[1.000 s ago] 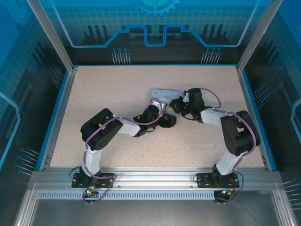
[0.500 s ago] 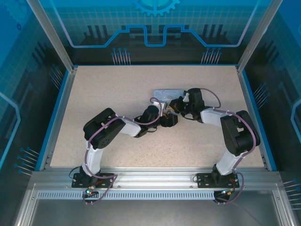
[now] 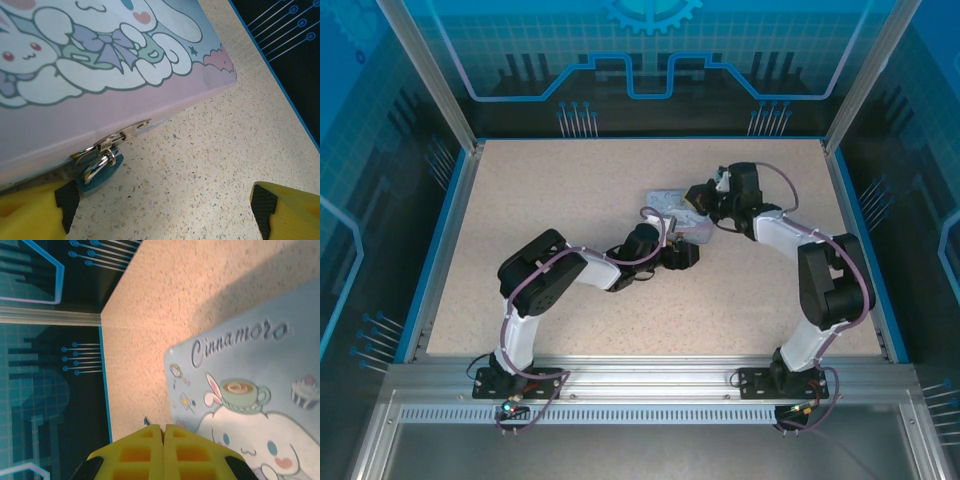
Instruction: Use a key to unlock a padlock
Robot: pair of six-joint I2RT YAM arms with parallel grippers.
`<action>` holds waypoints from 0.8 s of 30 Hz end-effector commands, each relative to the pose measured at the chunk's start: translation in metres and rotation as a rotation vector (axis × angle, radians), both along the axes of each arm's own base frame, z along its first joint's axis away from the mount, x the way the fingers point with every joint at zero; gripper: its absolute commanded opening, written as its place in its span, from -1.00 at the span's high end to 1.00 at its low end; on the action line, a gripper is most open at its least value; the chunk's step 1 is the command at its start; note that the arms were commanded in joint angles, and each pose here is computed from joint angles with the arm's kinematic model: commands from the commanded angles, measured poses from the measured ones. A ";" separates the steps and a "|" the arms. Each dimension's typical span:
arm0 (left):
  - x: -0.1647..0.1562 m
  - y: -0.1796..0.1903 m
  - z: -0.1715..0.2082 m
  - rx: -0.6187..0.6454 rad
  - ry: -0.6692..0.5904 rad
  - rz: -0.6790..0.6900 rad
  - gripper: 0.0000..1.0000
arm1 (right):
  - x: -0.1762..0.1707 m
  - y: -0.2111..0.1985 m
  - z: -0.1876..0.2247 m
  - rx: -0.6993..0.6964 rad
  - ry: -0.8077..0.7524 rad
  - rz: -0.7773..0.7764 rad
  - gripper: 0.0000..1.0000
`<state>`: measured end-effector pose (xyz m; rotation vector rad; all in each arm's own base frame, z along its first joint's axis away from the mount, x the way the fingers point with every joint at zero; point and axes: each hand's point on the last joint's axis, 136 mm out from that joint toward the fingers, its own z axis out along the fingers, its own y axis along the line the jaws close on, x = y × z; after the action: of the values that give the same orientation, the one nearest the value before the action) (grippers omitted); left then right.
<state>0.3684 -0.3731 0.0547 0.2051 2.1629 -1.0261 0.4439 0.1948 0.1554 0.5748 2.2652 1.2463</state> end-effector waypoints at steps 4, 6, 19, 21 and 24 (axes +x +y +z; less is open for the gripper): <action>0.006 0.015 -0.007 0.065 -0.002 0.035 -0.82 | 0.018 -0.032 -0.012 -0.052 0.033 -0.063 1.00; 0.006 0.017 -0.007 0.065 -0.001 0.036 -0.83 | 0.025 -0.041 -0.018 -0.054 0.045 -0.086 1.00; 0.008 0.020 -0.015 0.195 -0.025 0.021 -0.84 | 0.014 -0.042 -0.077 -0.049 0.143 -0.105 1.00; 0.009 0.019 -0.019 0.246 -0.037 0.022 -0.84 | 0.010 -0.040 -0.083 -0.053 0.154 -0.102 1.00; 0.011 0.018 -0.024 0.299 -0.055 0.026 -0.85 | 0.006 -0.038 -0.089 -0.058 0.164 -0.102 1.00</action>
<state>0.3750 -0.3677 0.0460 0.2999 2.2107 -0.8376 0.4689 0.1596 0.1072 0.6827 2.2585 1.1839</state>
